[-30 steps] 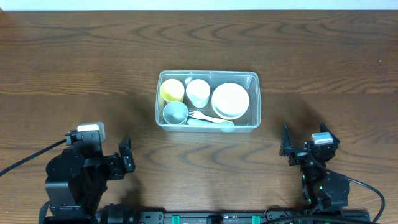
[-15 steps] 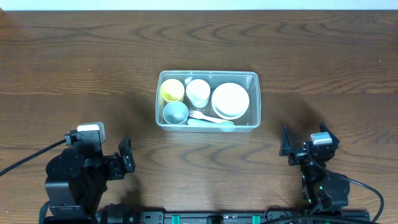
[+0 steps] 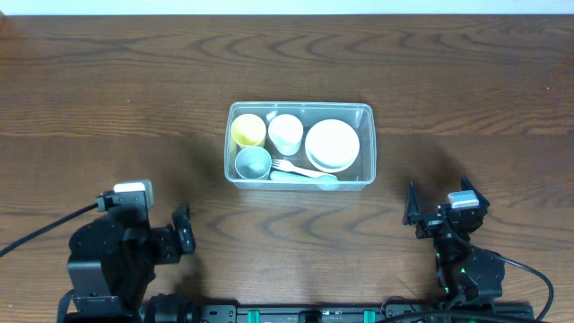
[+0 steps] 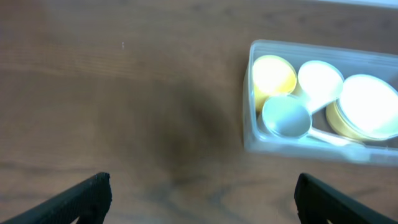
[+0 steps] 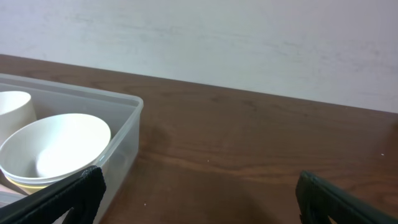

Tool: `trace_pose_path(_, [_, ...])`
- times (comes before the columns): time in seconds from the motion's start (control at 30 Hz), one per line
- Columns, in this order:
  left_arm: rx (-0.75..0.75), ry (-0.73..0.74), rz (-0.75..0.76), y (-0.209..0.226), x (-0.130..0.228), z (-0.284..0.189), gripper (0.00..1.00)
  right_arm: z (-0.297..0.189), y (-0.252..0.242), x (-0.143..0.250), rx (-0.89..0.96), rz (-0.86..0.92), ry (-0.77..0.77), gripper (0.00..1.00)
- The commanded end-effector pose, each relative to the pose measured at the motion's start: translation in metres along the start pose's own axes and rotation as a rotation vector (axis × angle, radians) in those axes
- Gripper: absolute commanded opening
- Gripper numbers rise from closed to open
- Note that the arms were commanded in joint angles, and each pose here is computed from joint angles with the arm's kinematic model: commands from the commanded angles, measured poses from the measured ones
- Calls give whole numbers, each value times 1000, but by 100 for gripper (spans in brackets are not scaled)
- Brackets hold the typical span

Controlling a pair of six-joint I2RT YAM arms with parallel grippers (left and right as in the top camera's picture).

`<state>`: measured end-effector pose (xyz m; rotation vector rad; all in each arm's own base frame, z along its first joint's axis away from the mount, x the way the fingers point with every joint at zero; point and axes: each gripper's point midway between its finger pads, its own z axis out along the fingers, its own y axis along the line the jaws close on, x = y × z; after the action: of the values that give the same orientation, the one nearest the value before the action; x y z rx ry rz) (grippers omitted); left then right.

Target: Pack container

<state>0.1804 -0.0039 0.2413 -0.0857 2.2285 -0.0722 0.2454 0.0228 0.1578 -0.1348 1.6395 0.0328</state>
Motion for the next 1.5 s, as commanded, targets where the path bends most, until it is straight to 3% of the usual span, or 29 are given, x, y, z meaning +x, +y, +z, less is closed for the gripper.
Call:
trace_pose_path(0.0, [-26, 29, -10, 6, 19, 4, 94, 0, 0, 0, -5, -12, -4, 99])
trace_pose_path(0.37, [-25, -121, -19, 15, 69, 71, 95, 0, 0, 0, -6, -12, -3, 99])
trace_pose_path(0.9, [-56, -633, -22, 26, 17, 97, 94, 0, 0, 0, -5, -12, -4, 99])
trace_pose_path(1.03, [-70, -629, -26, 28, 18, 98, 94, 0, 0, 0, -5, -12, -4, 99])
trace_pose_path(1.2, [-67, -515, -27, 29, 41, 113, 94, 0, 0, 0, -5, -12, -4, 99])
trace_pose_path(1.47, [-61, -511, -52, 29, 42, 113, 94, 0, 0, 1, -6, -12, -3, 99])
